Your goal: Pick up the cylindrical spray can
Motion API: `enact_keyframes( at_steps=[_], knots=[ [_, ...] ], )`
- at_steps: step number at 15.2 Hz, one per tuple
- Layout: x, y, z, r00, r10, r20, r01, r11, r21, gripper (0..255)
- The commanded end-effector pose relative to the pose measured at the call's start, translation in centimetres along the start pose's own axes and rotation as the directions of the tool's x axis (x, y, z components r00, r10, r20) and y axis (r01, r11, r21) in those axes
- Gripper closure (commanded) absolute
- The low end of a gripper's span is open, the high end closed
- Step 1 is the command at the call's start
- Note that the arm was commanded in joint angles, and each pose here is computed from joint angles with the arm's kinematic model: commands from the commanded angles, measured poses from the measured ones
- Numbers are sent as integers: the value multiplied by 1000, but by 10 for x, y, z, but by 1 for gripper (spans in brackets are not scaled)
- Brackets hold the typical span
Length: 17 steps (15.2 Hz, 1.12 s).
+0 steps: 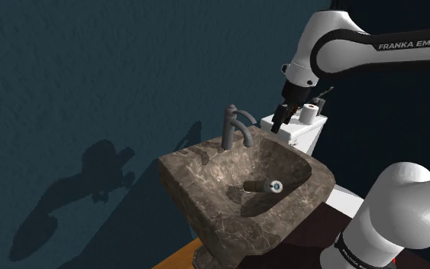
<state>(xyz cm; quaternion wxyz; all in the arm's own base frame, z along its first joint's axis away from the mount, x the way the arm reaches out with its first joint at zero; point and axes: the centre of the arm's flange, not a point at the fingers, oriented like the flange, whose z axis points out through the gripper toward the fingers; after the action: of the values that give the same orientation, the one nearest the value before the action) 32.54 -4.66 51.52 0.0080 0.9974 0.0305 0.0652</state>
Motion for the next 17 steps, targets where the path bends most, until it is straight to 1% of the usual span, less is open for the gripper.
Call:
enact_keyframes(
  at_steps=[1,9,17],
  knots=[
    [-6,12,21,1000,14,-8,-14,1000,13,0],
    [-26,58,119,997,72,-24,-70,995,66,0],
    [-46,97,219,991,130,-37,-125,985,119,0]
  ],
)
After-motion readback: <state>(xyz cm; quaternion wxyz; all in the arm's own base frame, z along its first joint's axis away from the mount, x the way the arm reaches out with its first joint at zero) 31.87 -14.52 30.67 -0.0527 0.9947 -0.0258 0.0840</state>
